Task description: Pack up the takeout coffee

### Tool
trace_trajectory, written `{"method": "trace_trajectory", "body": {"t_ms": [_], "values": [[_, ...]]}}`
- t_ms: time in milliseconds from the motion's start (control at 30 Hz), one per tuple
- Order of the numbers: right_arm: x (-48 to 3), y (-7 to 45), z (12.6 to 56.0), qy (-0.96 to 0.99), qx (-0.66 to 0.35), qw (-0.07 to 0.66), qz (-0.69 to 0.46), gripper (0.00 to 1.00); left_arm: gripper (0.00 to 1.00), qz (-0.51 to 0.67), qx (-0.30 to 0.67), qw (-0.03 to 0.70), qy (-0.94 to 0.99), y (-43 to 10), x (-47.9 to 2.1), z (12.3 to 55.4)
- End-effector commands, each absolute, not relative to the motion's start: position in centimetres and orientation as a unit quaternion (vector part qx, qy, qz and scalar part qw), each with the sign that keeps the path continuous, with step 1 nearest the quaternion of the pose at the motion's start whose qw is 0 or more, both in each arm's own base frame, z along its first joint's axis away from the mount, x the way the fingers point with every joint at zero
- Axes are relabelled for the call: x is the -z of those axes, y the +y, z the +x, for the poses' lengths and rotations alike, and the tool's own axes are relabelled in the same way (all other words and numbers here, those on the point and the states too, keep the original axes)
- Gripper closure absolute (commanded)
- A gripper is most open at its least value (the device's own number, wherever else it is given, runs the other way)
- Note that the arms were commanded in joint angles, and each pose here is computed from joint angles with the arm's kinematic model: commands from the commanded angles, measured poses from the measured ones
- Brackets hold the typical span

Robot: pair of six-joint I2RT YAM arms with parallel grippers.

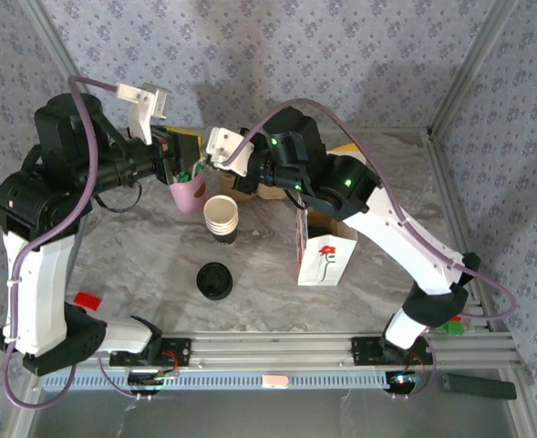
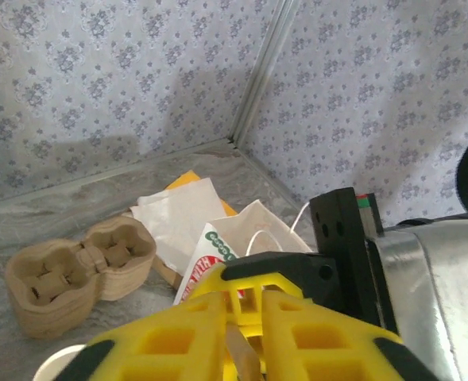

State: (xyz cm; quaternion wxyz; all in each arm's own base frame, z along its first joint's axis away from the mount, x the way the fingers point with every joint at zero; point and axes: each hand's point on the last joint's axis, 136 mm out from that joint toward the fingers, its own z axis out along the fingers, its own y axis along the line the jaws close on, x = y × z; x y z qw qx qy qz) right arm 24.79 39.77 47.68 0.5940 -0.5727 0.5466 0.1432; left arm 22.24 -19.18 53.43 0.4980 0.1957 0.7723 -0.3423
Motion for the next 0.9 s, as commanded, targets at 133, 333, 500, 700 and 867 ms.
{"method": "trace_trajectory", "body": {"t_ms": [133, 333, 500, 700, 867], "values": [[-49.4, 36.2, 24.5, 0.576, -0.132, 0.611, -0.527, 0.96, 0.33, 0.135, 0.299, 0.57, 0.753, -15.9, -56.0, 22.7], [-50.6, 29.6, 26.3, 0.641, -0.098, 0.633, -0.423, 0.88, 0.27, 0.101, 0.283, 0.627, 0.719, -13.4, -57.6, 21.7], [-49.5, 23.6, 27.9, 0.702, -0.092, 0.631, -0.318, 0.87, 0.27, 0.115, 0.304, 0.602, 0.729, -14.9, -56.3, 22.2], [-46.8, 19.2, 30.3, 0.749, -0.106, 0.618, -0.212, 0.87, 0.27, 0.12, 0.315, 0.575, 0.745, -16.1, -54.6, 23.0], [-45.3, 18.6, 31.9, 0.761, -0.114, 0.611, -0.186, 0.87, 0.27, 0.117, 0.314, 0.565, 0.754, -16.3, -53.7, 23.3]]}}
